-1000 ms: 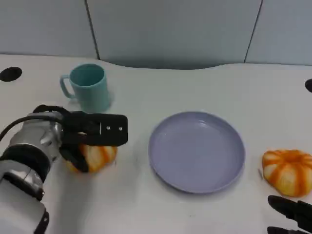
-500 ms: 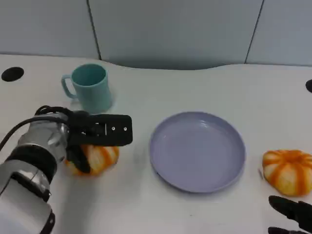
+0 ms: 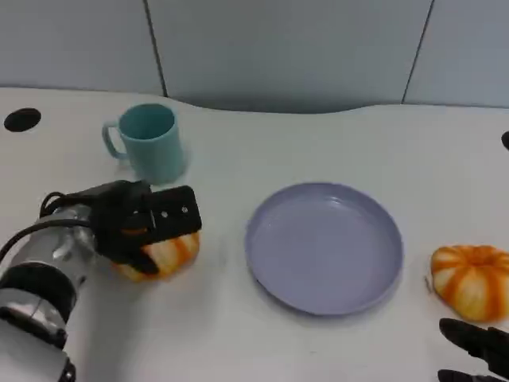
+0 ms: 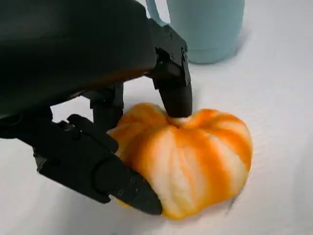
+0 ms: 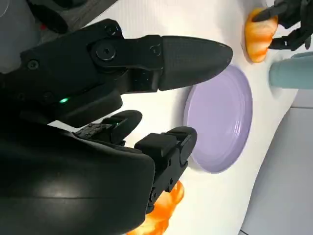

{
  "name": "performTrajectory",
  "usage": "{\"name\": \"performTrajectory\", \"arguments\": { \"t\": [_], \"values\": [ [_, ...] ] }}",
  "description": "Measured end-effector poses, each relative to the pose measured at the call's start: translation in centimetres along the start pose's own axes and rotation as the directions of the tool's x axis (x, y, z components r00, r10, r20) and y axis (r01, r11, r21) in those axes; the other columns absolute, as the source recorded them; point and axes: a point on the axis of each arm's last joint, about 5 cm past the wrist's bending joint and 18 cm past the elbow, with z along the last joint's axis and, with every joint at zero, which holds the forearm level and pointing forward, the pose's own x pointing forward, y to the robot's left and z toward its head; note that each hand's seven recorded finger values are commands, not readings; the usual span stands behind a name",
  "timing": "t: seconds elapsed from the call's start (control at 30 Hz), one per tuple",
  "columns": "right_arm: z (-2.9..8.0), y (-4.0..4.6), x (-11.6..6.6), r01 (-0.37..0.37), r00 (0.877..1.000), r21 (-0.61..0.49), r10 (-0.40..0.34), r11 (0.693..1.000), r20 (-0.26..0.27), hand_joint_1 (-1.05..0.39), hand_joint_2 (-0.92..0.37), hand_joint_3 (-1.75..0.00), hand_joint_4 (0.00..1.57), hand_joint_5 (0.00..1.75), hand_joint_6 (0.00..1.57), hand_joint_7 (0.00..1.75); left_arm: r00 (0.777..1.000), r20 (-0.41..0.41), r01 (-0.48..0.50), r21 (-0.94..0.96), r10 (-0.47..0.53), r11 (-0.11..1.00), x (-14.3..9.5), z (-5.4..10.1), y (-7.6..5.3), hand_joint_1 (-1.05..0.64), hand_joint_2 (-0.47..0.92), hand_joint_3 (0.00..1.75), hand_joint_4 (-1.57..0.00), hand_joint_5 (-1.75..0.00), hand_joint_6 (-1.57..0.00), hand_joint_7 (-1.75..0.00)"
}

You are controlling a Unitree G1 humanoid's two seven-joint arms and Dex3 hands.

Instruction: Grasp the bread from the table and place it into the plate.

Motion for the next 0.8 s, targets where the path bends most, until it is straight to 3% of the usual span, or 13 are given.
{"name": "performTrajectory", "arguments": {
  "t": [0.1,0.27,0.47,0.7,0.8],
  "values": [
    [0.0,0.04,0.0,0.000,1.000,0.000,0.000,1.000,0.002,-0.53,-0.92,-0.51,0.64,0.01,0.45,0.00,0.999,0.034,-0.002,-0.052,0.004,0.999,-0.1,0.2,0.4,-0.19,0.87,0.01,-0.90,-1.75,-0.70,-1.75],
    [0.0,0.24,0.3,-0.010,1.000,0.003,0.010,1.000,0.006,-0.53,-0.92,-0.51,0.64,0.00,0.46,0.01,0.990,0.138,-0.025,-0.123,0.042,0.992,-0.6,1.0,2.8,-0.20,0.87,0.01,-0.86,-1.75,-0.66,-1.75],
    [0.0,0.42,0.4,-0.013,1.000,-0.002,0.013,1.000,0.005,-0.53,-0.92,-0.51,0.65,0.01,0.45,0.00,0.973,0.221,-0.037,-0.143,0.068,0.989,-1.4,1.6,4.6,-0.19,0.86,0.01,-0.85,-1.75,-0.65,-1.75],
    [0.0,0.44,0.5,-0.006,1.000,-0.014,0.006,1.000,0.005,-0.53,-0.92,-0.51,0.64,0.00,0.46,0.00,0.951,0.291,-0.042,-0.198,0.100,0.979,-2.2,2.2,5.0,-0.18,0.86,0.01,-0.87,-1.75,-0.67,-1.75],
    [0.0,0.44,0.6,-0.007,1.000,-0.013,0.007,1.000,0.004,-0.53,-0.92,-0.51,0.64,0.00,0.46,0.00,0.932,0.345,-0.046,-0.192,0.111,0.980,-2.6,3.3,5.3,-0.14,0.87,0.01,-0.88,-1.75,-0.68,-1.75]
  ]
}}
